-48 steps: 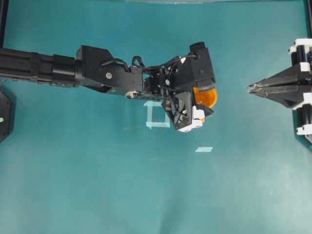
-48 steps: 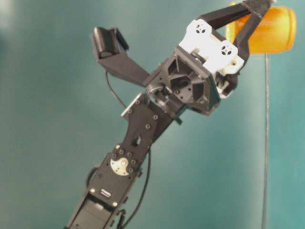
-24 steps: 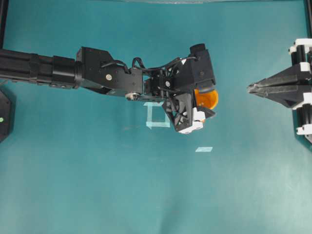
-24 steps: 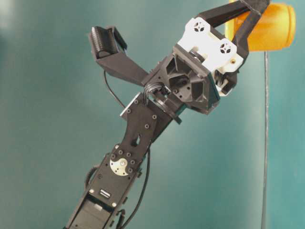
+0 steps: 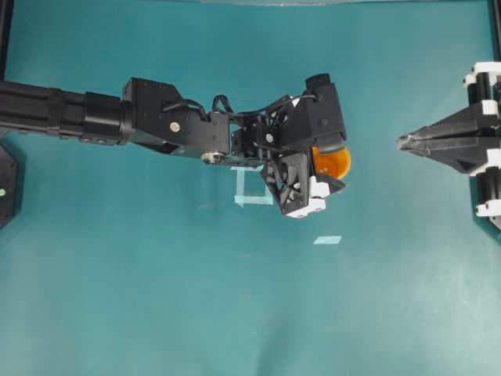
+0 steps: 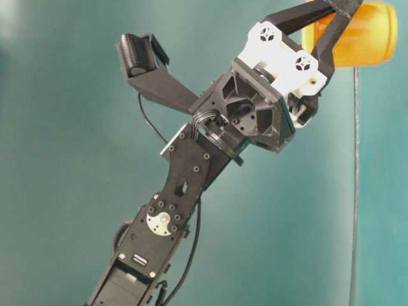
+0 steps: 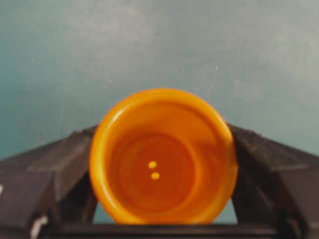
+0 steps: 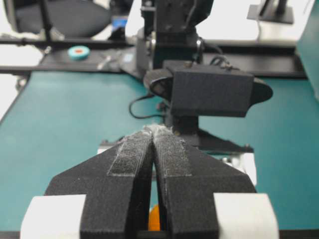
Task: Move the cup toward the block with left arm.
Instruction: 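Hold the cup raised beside the orange cube with the left gripper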
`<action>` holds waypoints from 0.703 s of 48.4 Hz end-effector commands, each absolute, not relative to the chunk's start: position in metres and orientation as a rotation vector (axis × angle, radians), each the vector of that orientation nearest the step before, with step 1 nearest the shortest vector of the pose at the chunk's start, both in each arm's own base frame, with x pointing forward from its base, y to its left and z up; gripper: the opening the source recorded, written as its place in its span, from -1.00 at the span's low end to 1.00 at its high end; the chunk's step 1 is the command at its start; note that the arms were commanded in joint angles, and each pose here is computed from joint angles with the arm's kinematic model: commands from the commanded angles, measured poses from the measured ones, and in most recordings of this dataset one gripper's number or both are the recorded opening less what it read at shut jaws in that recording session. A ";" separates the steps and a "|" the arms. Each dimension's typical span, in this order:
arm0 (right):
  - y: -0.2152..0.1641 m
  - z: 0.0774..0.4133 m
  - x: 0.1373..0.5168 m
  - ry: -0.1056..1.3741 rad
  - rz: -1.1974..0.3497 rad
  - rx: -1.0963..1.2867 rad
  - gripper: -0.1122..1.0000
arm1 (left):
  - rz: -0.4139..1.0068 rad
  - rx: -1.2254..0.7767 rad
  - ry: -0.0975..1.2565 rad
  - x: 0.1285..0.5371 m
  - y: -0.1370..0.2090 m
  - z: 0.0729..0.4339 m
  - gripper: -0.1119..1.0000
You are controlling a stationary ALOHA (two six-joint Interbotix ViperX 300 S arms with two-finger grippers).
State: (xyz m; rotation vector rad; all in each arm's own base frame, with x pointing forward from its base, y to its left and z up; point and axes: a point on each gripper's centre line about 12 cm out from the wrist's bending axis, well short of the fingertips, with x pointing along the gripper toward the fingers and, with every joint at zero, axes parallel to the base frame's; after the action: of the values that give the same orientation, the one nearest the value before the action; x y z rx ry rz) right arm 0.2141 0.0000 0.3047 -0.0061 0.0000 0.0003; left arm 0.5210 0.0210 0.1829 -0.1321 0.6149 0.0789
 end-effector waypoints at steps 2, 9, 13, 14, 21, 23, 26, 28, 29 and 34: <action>0.000 0.319 0.216 -0.038 0.000 -0.009 -0.80 | 0.071 -0.129 0.555 0.526 0.019 0.204 0.45; 0.000 0.319 0.216 -0.041 0.000 -0.009 -0.80 | 0.072 -0.129 0.554 0.527 0.020 0.205 0.45; 0.000 0.319 0.216 -0.040 0.000 -0.009 -0.80 | 0.072 -0.131 0.552 0.529 0.020 0.205 0.45; 0.000 0.319 0.216 -0.038 0.000 -0.008 -0.80 | 0.072 -0.129 0.552 0.529 0.020 0.204 0.45; 0.000 0.319 0.216 -0.038 0.000 -0.008 -0.80 | 0.072 -0.129 0.546 0.533 0.020 0.206 0.45; 0.000 0.319 0.216 -0.038 0.000 -0.008 -0.80 | 0.072 -0.129 0.549 0.533 0.020 0.205 0.45; 0.000 0.319 0.216 -0.040 0.000 -0.009 -0.80 | 0.073 -0.131 0.554 0.533 0.020 0.204 0.45; 0.000 0.319 0.216 -0.038 0.000 -0.009 -0.80 | 0.073 -0.129 0.560 0.532 0.020 0.204 0.45; 0.000 0.319 0.216 -0.038 0.000 -0.009 -0.80 | 0.073 -0.129 0.561 0.532 0.020 0.204 0.45; 0.000 0.319 0.216 -0.038 0.000 -0.009 -0.80 | 0.075 -0.129 0.586 0.529 0.020 0.200 0.45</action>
State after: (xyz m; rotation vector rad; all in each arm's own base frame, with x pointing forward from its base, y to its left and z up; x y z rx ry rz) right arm 0.2141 0.0000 0.3047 -0.0061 0.0000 0.0003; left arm 0.5281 0.0205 0.1824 -0.1316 0.6180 0.0778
